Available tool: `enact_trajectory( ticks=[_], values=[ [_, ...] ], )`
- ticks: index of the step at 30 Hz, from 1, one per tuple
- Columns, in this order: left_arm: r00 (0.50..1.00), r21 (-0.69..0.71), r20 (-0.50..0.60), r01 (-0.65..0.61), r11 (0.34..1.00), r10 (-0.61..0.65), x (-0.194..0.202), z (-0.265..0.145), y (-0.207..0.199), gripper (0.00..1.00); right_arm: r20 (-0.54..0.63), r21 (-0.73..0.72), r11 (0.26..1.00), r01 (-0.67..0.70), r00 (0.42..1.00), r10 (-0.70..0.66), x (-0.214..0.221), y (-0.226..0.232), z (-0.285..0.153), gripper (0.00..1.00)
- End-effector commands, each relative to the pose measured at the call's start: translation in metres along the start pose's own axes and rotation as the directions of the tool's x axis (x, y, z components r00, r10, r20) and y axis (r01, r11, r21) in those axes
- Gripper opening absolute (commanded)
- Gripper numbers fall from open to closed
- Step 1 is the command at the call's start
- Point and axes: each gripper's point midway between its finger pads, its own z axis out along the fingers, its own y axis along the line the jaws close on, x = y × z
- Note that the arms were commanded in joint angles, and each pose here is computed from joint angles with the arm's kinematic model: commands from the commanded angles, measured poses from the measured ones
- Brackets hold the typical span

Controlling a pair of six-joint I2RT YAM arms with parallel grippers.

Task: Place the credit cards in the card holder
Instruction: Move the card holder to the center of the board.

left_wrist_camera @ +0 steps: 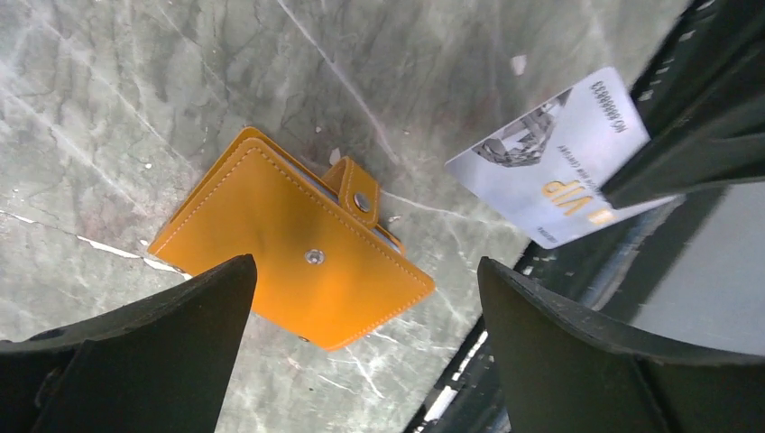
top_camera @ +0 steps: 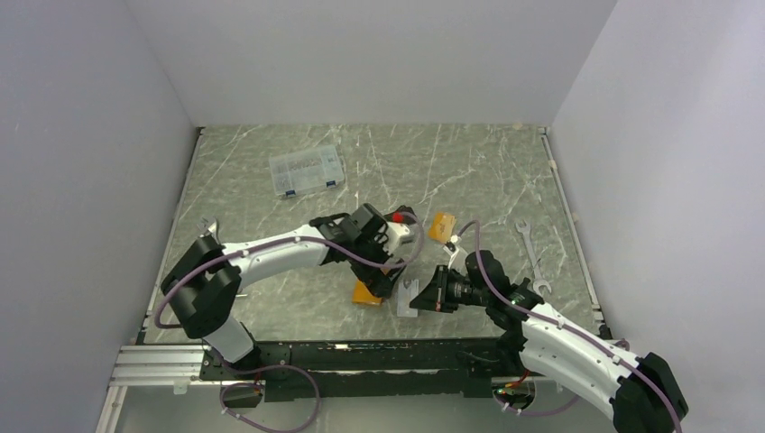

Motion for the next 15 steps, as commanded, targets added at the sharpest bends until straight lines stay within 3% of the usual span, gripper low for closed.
enact_trajectory(
  ticks=[1,9,15],
  values=[
    [0.976,-0.212,-0.081,-0.213,0.954,0.200,-0.003,0.007,0.016,0.99,0.004,-0.011,1.000,-0.008,1.000,0.008,0.004,-0.002,-0.001,0.00],
    [0.916,-0.341,-0.160,-0.402,0.850,0.368,-0.007,0.010,0.009,0.99,0.039,0.011,1.000,-0.027,0.999,0.026,0.011,-0.016,-0.006,0.00],
    [0.892,-0.383,-0.215,-0.452,0.806,0.398,-0.004,0.015,0.017,0.99,0.072,0.021,0.999,-0.037,0.997,0.036,0.013,-0.023,-0.009,0.00]
  ],
)
